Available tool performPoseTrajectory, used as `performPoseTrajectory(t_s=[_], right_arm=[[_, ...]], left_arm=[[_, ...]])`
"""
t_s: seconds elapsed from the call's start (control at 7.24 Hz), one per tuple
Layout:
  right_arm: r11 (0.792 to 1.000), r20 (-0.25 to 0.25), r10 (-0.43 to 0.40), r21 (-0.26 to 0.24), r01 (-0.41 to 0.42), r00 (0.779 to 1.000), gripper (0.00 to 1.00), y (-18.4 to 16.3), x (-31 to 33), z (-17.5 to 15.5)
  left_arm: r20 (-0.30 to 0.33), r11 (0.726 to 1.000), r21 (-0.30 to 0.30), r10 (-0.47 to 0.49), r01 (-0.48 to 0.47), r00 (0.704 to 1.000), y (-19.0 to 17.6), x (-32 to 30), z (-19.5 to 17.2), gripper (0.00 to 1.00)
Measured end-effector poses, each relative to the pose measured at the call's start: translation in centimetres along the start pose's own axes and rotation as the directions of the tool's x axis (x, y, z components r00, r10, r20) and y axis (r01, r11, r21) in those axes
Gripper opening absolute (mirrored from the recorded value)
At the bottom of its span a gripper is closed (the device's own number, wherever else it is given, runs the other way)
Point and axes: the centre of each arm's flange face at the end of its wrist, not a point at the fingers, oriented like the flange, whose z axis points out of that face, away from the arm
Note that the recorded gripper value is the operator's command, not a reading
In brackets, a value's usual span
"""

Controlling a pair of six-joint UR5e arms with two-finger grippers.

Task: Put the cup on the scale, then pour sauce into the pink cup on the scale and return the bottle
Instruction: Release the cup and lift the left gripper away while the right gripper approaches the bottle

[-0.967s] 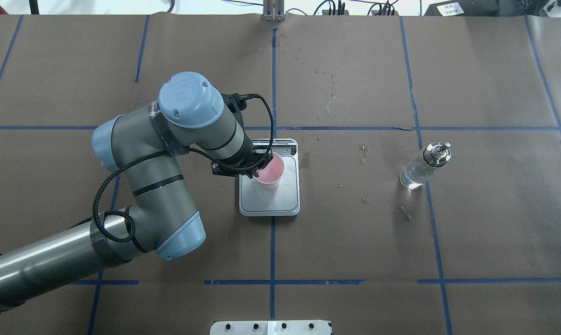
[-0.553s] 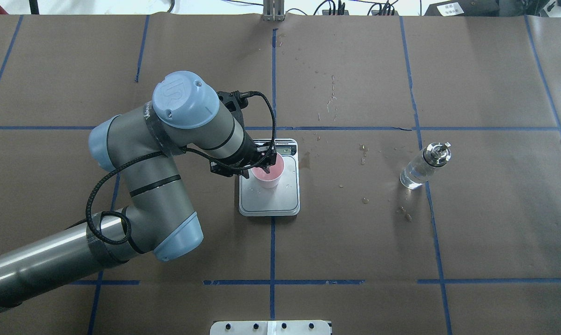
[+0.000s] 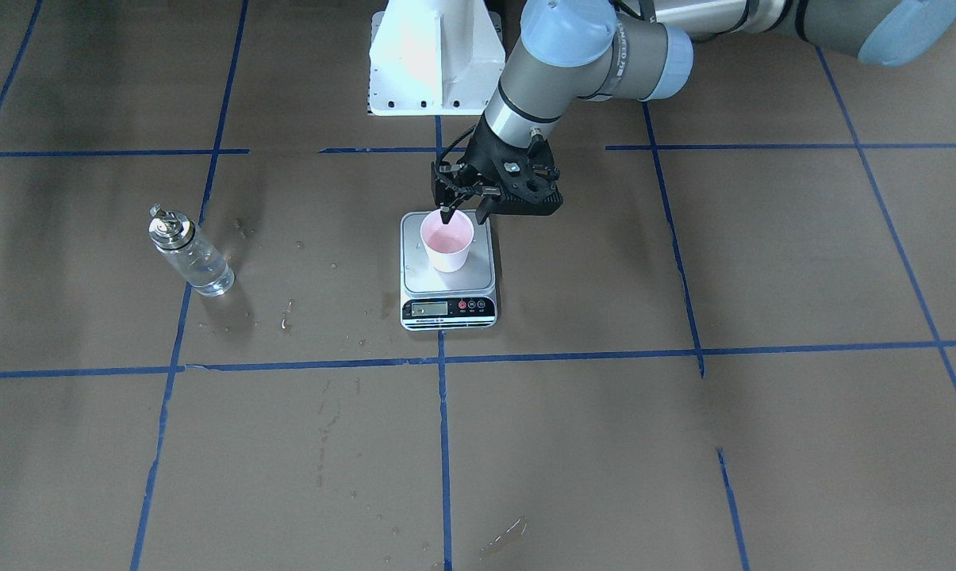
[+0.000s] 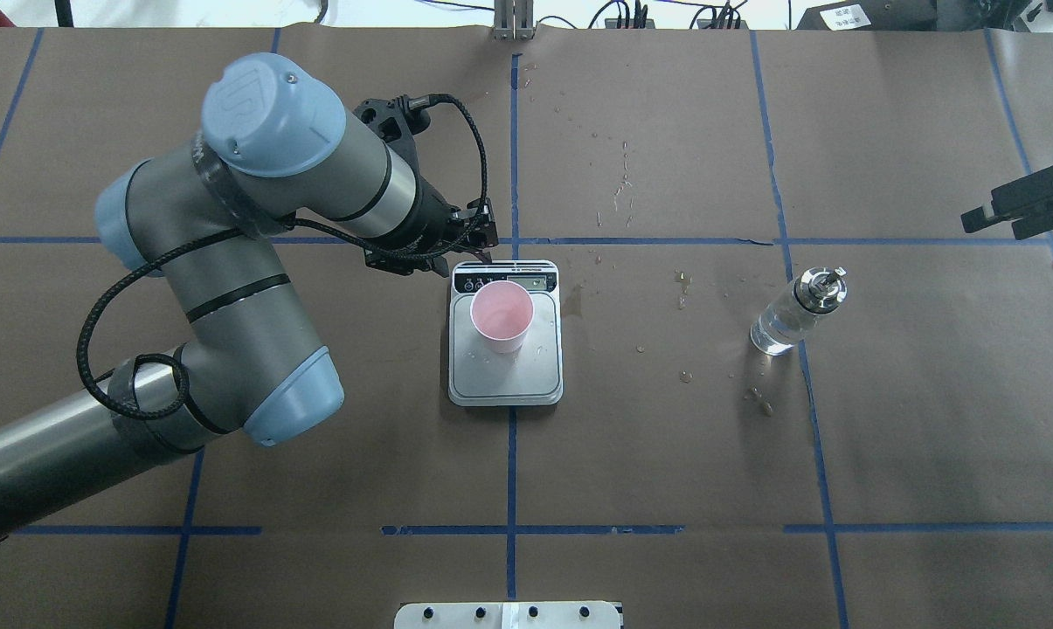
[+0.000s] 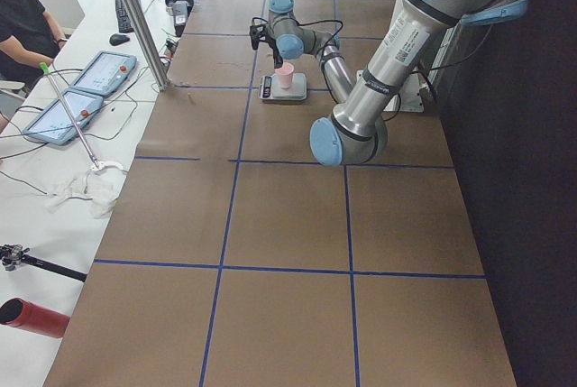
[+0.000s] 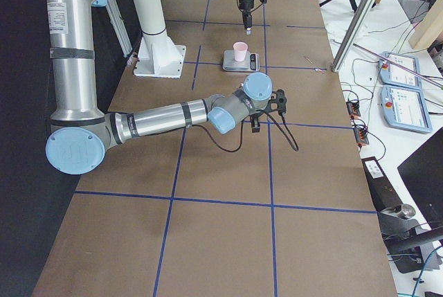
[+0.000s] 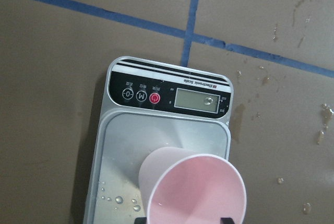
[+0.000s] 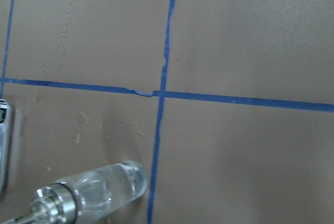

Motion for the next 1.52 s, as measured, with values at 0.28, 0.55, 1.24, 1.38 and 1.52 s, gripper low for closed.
performPoseTrajectory(t_s=[0.28, 0.55, 1.24, 1.38, 1.52], right_arm=[[0.996, 0.053, 0.084, 0.026, -0.085, 0.995, 1.0, 3.3, -7.9, 1.9], [0.991, 0.01, 0.07, 0.114, -0.071, 0.998, 1.0, 9.4, -13.2, 4.1], [0.93, -0.173, 0.023, 0.366, 0.043, 0.985, 1.0, 18.2, -16.7, 11.8], [0.906, -0.217, 0.007, 0.414, 0.085, 0.976, 1.0, 20.1, -16.6, 13.4], [0.877, -0.266, -0.009, 0.461, 0.135, 0.964, 1.0, 21.7, -16.1, 14.8]], left_arm=[[0.004, 1.0, 0.011, -0.006, 0.006, 1.0, -0.6, -0.6, -0.2, 0.57], [0.001, 0.999, 0.031, -0.011, 0.011, 1.0, -1.7, -0.9, -1.1, 0.57], [0.053, 0.995, 0.081, 0.053, -0.057, 0.997, -5.6, -5.2, -2.2, 0.57], [0.079, 0.991, 0.097, 0.083, -0.09, 0.993, -7.1, -7.1, -2.7, 0.57], [0.115, 0.984, 0.115, 0.123, -0.136, 0.986, -8.8, -10.0, -3.6, 0.57]])
